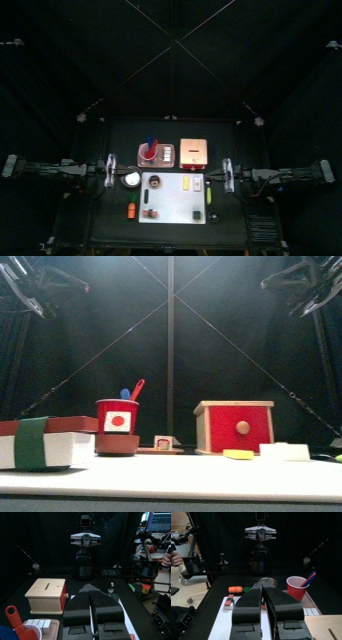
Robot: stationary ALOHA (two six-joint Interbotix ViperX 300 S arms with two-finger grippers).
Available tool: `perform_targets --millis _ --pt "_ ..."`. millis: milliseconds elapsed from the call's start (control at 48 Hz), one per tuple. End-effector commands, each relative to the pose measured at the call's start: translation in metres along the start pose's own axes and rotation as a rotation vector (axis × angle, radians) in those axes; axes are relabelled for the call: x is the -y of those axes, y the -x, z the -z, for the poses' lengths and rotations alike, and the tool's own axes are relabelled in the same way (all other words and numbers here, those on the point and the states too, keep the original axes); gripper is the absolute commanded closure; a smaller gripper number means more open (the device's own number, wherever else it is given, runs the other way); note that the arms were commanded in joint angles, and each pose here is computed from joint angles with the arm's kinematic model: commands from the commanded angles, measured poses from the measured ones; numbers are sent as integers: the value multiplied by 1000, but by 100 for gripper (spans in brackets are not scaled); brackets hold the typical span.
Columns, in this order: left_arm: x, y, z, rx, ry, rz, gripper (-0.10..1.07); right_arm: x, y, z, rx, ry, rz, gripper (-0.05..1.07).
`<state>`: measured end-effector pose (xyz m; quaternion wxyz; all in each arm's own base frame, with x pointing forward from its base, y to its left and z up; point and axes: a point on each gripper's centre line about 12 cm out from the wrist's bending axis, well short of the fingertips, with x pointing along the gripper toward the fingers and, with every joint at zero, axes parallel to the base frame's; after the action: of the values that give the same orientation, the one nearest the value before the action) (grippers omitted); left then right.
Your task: Put the egg onto the rice
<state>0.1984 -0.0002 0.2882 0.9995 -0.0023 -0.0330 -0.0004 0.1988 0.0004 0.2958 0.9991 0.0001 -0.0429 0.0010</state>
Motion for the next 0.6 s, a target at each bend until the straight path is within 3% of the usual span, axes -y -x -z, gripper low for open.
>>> perform_targets --millis 0,83,333,583 --pt "-2 -6 8 -54 -12 -8 97 1 -9 3 -32 -15 5 101" --pt "-2 -9 10 -71 -8 -11 96 2 -24 8 -106 -62 18 98" --pt "-9 -13 13 -90 -10 -40 94 14 -71 36 -526 -440 142 92" --pt "-14 -13 12 -88 -22 -64 93 32 -81 46 -721 -937 323 92"
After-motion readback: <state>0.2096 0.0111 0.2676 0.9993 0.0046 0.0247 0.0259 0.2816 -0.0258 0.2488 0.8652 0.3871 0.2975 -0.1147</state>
